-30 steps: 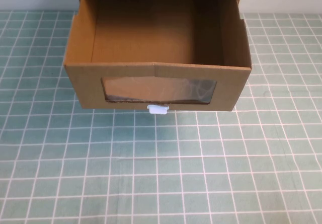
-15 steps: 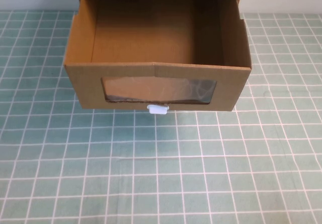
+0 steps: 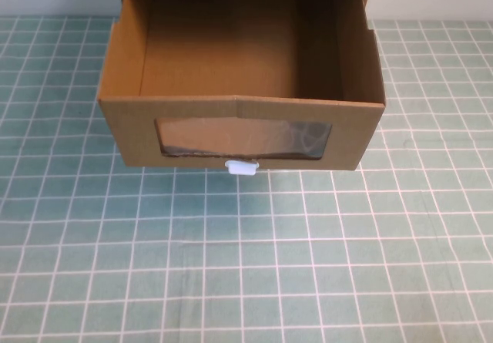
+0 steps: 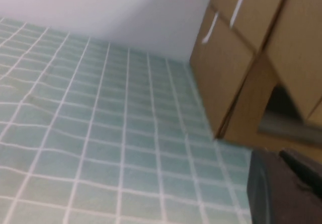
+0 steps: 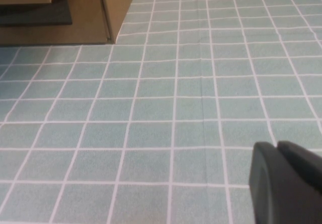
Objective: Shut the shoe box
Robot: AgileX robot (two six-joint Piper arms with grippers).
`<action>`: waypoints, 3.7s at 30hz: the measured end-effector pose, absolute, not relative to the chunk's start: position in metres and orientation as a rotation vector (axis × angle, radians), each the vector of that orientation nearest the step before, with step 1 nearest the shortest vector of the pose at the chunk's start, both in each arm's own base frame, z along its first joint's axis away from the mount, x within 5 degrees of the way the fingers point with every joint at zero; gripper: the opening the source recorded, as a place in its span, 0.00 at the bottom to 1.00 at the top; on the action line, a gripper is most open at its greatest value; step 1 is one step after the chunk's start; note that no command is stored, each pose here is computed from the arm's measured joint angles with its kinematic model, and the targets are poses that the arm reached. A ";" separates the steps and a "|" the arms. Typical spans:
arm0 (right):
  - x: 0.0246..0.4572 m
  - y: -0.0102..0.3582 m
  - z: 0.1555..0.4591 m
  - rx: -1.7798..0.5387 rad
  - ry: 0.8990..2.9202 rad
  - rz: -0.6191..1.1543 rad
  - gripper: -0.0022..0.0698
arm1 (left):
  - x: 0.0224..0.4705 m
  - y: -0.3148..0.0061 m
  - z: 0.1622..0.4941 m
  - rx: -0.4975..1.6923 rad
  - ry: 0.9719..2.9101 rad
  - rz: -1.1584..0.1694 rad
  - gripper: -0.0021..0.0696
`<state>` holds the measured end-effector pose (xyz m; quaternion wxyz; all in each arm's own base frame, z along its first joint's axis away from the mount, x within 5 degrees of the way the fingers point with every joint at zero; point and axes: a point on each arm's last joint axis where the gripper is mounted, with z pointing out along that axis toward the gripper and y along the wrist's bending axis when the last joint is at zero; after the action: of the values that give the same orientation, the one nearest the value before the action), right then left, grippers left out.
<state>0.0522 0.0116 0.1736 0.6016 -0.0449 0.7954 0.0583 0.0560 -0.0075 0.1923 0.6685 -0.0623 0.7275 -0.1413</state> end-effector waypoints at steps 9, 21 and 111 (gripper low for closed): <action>0.052 0.012 0.174 -0.104 1.843 0.135 0.01 | 0.057 -0.008 0.207 -0.303 1.652 -0.472 0.02; 0.052 0.012 0.174 -0.104 1.843 0.135 0.01 | 0.140 -0.032 0.354 0.129 2.140 -0.319 0.02; 0.248 0.223 0.347 -0.580 2.093 0.677 0.01 | 0.421 -0.140 0.403 0.709 2.094 -0.506 0.02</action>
<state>0.2482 0.2227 0.3470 0.4201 -0.2312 0.8350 0.2699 0.4211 -0.1405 0.4030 0.4230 0.2833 0.8366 -0.2022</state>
